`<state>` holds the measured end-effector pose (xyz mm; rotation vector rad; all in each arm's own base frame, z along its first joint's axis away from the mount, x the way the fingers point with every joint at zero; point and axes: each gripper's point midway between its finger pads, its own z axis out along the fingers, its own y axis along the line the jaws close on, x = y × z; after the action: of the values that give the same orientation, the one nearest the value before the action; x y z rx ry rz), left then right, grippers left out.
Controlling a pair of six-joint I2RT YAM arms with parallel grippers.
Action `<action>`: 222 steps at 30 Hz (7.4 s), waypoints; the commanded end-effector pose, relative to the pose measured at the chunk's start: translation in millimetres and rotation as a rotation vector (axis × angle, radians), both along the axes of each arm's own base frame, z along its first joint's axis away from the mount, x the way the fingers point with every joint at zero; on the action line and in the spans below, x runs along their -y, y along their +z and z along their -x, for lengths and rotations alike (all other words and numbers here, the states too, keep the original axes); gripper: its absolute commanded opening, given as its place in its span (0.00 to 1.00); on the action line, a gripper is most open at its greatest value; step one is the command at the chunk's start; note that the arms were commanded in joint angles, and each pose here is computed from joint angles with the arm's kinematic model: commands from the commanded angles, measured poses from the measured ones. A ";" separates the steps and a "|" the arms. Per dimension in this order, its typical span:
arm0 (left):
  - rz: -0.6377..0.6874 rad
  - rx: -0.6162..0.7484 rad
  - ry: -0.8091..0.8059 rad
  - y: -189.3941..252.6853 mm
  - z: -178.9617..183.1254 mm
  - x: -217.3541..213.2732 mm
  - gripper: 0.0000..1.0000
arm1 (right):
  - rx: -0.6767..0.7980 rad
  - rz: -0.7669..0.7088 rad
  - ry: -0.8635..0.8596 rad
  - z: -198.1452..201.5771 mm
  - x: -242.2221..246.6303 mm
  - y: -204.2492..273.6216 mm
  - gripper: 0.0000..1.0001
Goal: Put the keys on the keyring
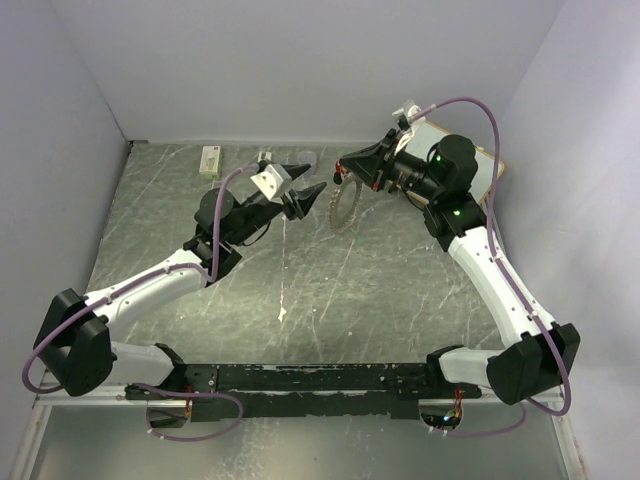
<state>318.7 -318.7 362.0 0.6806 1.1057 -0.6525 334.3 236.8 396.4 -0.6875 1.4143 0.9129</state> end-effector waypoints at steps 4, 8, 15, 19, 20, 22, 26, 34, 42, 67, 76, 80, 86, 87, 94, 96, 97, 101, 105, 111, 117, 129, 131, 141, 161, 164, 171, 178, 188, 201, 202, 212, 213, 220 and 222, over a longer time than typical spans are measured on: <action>-0.069 0.031 -0.020 8.2 6.9 15.6 0.62 | 0.068 -0.036 -0.014 -4.5 0.4 23.0 0.00; -0.072 0.034 -0.023 12.8 9.3 17.0 0.62 | 0.066 -0.034 -0.018 -6.5 0.4 22.1 0.00; -0.104 0.032 -0.013 10.4 7.3 23.1 0.62 | 0.061 -0.038 -0.021 -8.0 -0.5 21.7 0.00; -0.123 0.039 -0.023 11.1 7.1 29.5 0.63 | 0.060 -0.034 -0.017 -8.3 -2.0 21.1 0.00; -0.126 0.041 -0.027 11.9 7.6 31.2 0.63 | 0.060 -0.033 -0.017 -8.3 -2.2 21.3 0.00; -0.130 0.044 -0.031 13.4 7.6 33.7 0.63 | 0.061 -0.032 -0.019 -8.2 -2.1 21.4 0.00; -0.144 0.039 -0.029 12.3 6.5 37.6 0.64 | 0.063 -0.033 -0.018 -8.0 -2.6 22.5 0.00; -0.164 0.029 -0.005 7.2 0.9 41.6 0.66 | 0.069 -0.033 -0.008 -6.2 -5.3 23.8 0.00; -0.168 0.032 0.031 4.1 -10.1 44.1 0.59 | 0.069 -0.029 0.006 -1.3 -9.1 22.0 0.00; -0.114 0.061 0.052 3.3 -2.9 32.0 0.07 | 0.064 -0.025 -0.018 5.7 -5.2 14.7 0.00; 0.035 0.088 0.085 20.4 6.2 0.0 0.07 | 0.048 -0.014 -0.054 2.8 0.2 6.0 0.00; 0.089 0.094 0.063 24.9 9.4 -10.3 0.07 | 0.034 -0.016 -0.055 0.4 -0.6 -0.2 0.00; 0.132 0.098 0.030 29.2 13.2 -14.0 0.07 | 0.021 -0.021 -0.045 -2.1 -3.1 -4.3 0.00; 0.135 0.097 0.026 29.2 13.3 -13.7 0.07 | 0.017 -0.022 -0.043 -2.8 -3.6 -5.6 0.00; 0.173 0.101 -0.004 33.9 15.9 -10.4 0.07 | 0.008 -0.026 -0.025 -5.8 -7.7 -8.3 0.00; 0.179 0.101 -0.011 35.2 15.7 -9.0 0.07 | 0.006 -0.028 -0.021 -6.9 -8.7 -9.1 0.00; 0.181 0.100 -0.015 35.2 15.7 -7.8 0.07 | 0.005 -0.030 -0.019 -7.4 -9.3 -9.5 0.00; 0.199 0.100 -0.022 37.9 15.3 -6.8 0.07 | 0.004 -0.033 -0.015 -9.5 -10.9 -10.5 0.00; 0.206 0.099 -0.026 38.3 15.1 -6.1 0.07 | 0.002 -0.030 -0.015 -9.9 -10.8 -11.7 0.00; 0.201 0.097 -0.027 36.5 15.5 -6.2 0.07 | 0.013 -0.029 -0.023 -10.5 -9.8 -6.9 0.00; 0.190 0.090 -0.030 32.9 15.6 -5.8 0.07 | 0.028 -0.036 -0.018 -10.3 -10.4 1.6 0.00; 0.148 0.061 -0.039 23.8 5.0 6.1 0.07 | 0.055 -0.042 0.017 -3.0 -13.5 17.5 0.00; 0.148 0.059 -0.042 23.6 3.1 8.4 0.07 | 0.057 -0.041 0.022 -1.6 -13.8 17.9 0.00; 0.152 0.065 -0.071 29.4 0.0 18.6 0.07 | 0.055 -0.030 0.020 0.0 -13.5 14.0 0.00; 0.152 0.075 -0.072 34.3 -0.7 19.3 0.07 | 0.049 -0.028 0.030 0.8 -15.2 11.7 0.00; 0.153 0.076 -0.074 34.5 -0.4 19.2 0.07 | 0.047 -0.028 0.029 0.8 -15.1 10.5 0.00; 0.156 0.078 -0.077 35.6 -0.4 19.9 0.07 | 0.045 -0.024 0.030 1.5 -15.2 8.9 0.00; 0.162 0.086 -0.073 39.1 -0.4 18.8 0.06 | 0.042 -0.024 0.034 2.0 -15.7 7.6 0.00; 0.155 0.078 -0.078 35.2 -0.8 20.5 0.07 | 0.052 -0.026 0.032 2.6 -15.0 12.9 0.00; 0.142 0.059 -0.076 27.2 -3.7 22.6 0.07 | 0.059 -0.027 0.030 2.6 -14.7 16.1 0.00; 0.142 0.059 -0.076 27.2 -3.9 22.6 0.07 | 0.058 -0.026 0.030 2.4 -14.7 15.2 0.00; 0.148 0.076 -0.069 35.5 -4.1 21.4 0.07 | 0.053 -0.023 0.030 2.0 -14.9 11.8 0.00; 0.148 0.077 -0.071 35.9 -3.4 21.6 0.07 | 0.051 -0.023 0.030 1.7 -15.1 11.4 0.00; 0.149 0.072 -0.071 34.0 -3.1 21.3 0.07 | 0.054 -0.022 0.027 1.8 -14.5 12.4 0.00; 0.149 0.071 -0.071 33.2 -3.2 21.2 0.07 | 0.056 -0.022 0.027 2.0 -14.3 13.1 0.00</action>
<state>324.6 -345.0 363.3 0.6389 1.0526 -0.7567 336.5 252.3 393.3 -0.6999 1.3929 0.9348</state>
